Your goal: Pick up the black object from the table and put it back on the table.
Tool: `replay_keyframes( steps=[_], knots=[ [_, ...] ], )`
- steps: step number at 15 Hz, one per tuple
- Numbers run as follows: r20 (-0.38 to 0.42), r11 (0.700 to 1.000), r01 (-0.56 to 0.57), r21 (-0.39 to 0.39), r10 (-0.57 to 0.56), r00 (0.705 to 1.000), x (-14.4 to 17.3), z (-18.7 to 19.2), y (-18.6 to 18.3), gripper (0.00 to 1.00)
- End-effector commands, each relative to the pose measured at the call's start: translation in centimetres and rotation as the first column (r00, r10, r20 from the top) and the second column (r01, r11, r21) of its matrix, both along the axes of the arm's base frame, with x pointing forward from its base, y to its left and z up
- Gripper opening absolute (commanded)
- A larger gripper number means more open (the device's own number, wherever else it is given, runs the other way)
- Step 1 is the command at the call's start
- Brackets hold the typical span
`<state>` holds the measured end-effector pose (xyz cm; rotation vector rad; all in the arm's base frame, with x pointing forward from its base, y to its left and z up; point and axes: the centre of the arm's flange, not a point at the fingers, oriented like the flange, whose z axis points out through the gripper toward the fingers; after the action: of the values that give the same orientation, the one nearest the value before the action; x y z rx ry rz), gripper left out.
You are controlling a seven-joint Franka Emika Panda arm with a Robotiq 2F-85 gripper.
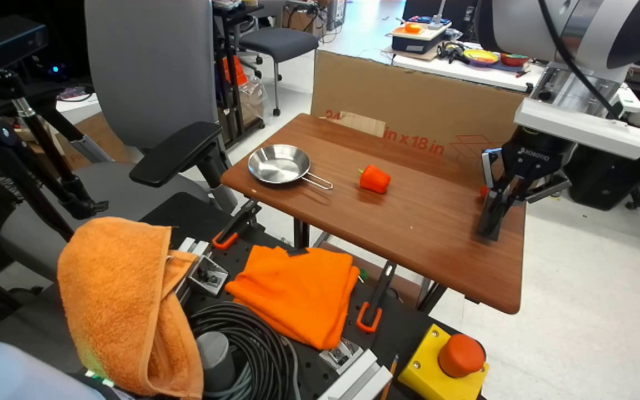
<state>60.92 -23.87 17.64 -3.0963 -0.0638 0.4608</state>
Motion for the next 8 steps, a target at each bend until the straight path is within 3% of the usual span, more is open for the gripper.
replay_keyframes(
  steps=[1, 8],
  knots=[
    [-0.002, 1.000, -0.012, 0.021, 0.012, 1.000, 0.78, 0.00, -0.58, 0.04],
    [0.002, 1.000, -0.015, 0.021, 0.015, 1.000, 0.97, 0.17, -0.46, 0.04]
  ],
)
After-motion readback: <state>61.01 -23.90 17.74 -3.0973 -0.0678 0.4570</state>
